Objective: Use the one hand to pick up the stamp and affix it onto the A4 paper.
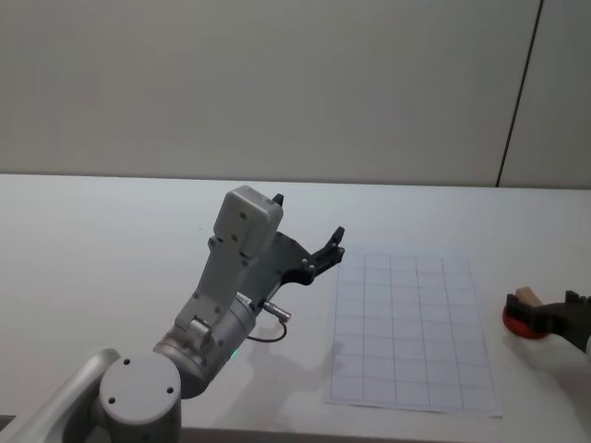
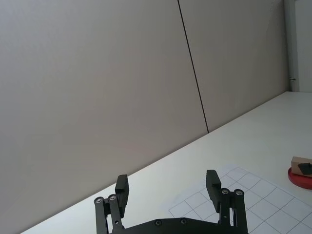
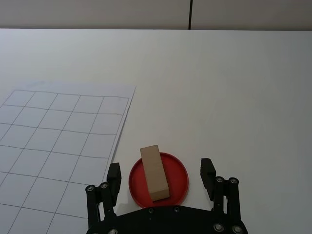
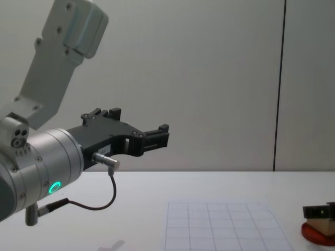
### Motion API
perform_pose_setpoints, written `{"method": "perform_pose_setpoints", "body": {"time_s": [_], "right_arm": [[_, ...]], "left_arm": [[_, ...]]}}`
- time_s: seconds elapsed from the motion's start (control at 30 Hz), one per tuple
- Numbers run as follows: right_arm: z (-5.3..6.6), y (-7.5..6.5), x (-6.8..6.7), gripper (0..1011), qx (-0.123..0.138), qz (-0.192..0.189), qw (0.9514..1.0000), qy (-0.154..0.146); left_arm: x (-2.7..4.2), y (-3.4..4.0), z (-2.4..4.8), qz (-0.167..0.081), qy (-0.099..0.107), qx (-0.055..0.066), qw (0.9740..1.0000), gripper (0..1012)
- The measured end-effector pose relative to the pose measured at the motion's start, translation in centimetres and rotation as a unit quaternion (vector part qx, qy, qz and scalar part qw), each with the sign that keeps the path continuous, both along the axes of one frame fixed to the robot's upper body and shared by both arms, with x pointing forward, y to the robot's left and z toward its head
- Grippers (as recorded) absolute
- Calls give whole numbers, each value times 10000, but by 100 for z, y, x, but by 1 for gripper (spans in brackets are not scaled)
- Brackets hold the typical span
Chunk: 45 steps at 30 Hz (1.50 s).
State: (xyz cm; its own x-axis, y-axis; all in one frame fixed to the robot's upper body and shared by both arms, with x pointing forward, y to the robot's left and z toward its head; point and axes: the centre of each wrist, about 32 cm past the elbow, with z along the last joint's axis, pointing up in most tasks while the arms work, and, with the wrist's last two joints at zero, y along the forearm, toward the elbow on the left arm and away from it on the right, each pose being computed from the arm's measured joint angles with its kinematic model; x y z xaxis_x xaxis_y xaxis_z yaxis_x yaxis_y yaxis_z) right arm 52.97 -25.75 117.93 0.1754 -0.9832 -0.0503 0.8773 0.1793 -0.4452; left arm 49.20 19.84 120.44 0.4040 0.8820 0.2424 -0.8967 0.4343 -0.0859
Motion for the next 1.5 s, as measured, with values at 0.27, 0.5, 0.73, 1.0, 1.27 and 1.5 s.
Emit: {"method": "perform_pose_setpoints", "body": {"time_s": [0.27,0.5,0.73,1.0,1.27,1.5], "right_arm": [[-23,16,34,1001,-16,-26,10000,50],[-40,24,55,1001,-15,-59,9999,94],[-53,33,69,1001,-1,-81,9999,126],[-62,38,80,864,22,-95,9998,149],[-67,41,84,646,33,-101,9998,162],[-71,42,86,390,38,-105,9998,170]], "left_arm": [[0,0,0,0,0,0,10000,1002],[0,0,0,0,0,0,10000,1002],[0,0,0,0,0,0,10000,1002],[0,0,0,0,0,0,10000,1002],[0,0,0,0,0,0,10000,1002],[0,0,0,0,0,0,10000,1002]]}}
